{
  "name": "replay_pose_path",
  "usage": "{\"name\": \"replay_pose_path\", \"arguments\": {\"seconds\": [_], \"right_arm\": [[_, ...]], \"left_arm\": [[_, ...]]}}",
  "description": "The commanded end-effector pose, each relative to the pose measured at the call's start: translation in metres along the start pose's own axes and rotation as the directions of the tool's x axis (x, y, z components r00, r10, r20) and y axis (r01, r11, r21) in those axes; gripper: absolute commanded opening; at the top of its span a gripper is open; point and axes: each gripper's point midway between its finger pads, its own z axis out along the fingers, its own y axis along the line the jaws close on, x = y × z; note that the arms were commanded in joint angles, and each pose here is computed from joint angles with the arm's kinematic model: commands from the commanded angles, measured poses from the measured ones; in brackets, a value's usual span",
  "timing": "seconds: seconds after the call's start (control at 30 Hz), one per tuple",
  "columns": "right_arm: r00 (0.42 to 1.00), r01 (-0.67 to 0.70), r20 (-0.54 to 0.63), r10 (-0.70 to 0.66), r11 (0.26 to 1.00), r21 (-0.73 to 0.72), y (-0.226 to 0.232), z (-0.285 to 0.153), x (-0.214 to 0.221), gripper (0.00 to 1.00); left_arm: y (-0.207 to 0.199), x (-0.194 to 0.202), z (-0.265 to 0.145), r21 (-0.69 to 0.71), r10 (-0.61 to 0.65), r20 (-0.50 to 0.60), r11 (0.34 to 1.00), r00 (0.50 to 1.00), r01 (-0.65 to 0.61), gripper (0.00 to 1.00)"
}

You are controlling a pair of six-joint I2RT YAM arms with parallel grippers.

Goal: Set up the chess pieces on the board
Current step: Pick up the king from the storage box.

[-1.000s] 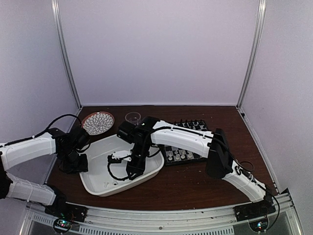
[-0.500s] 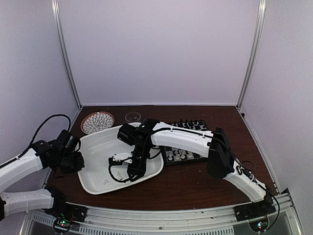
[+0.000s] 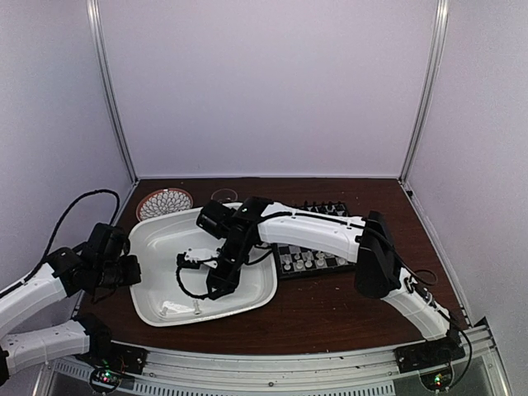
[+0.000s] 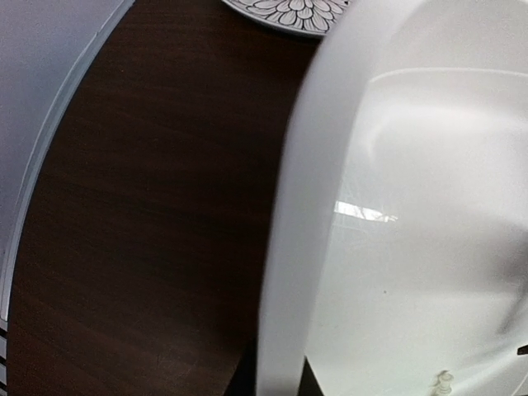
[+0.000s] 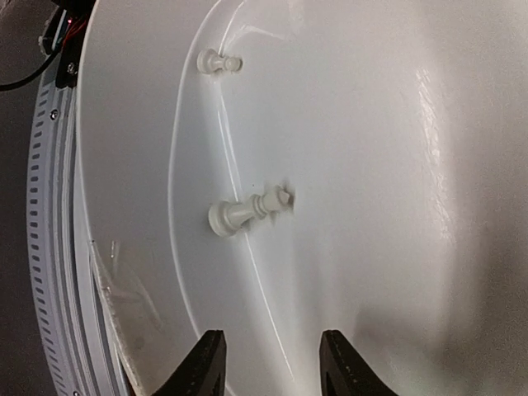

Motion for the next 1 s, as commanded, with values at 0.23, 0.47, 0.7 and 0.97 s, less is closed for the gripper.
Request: {"name": "replay_pose_path", "arguments": {"seconds": [0.23,0.47,0.7,0.97], "right_arm": [[0.99,-0.13,0.059,0.131,0.991,-0.01,0.01,0.016,-0.018,0.4],[0.994,-0.087,0.06,0.089,0.996,-0.026,0.027,0.033,-0.028,0.42],[0.989,-0.086,0.117,0.087,0.996,-0.008,0.023,0.047,-0.043,0.45],[0.988,-0.123,0.104,0.116,0.99,0.066,0.013,0.07,-0.039,0.47]], "left_arm": [[-0.001,-0.002,0.004,-0.021,-0.057,0.034,0.998,0.998,0.058,0.0],[-0.006,0.002,0.002,-0.037,-0.093,0.02,0.995,0.995,0.094,0.0],[-0.02,0.005,-0.004,-0.007,-0.11,0.008,0.994,0.994,0.11,0.0],[-0.019,0.003,-0.014,-0.013,-0.135,0.032,0.991,0.99,0.135,0.0]]}}
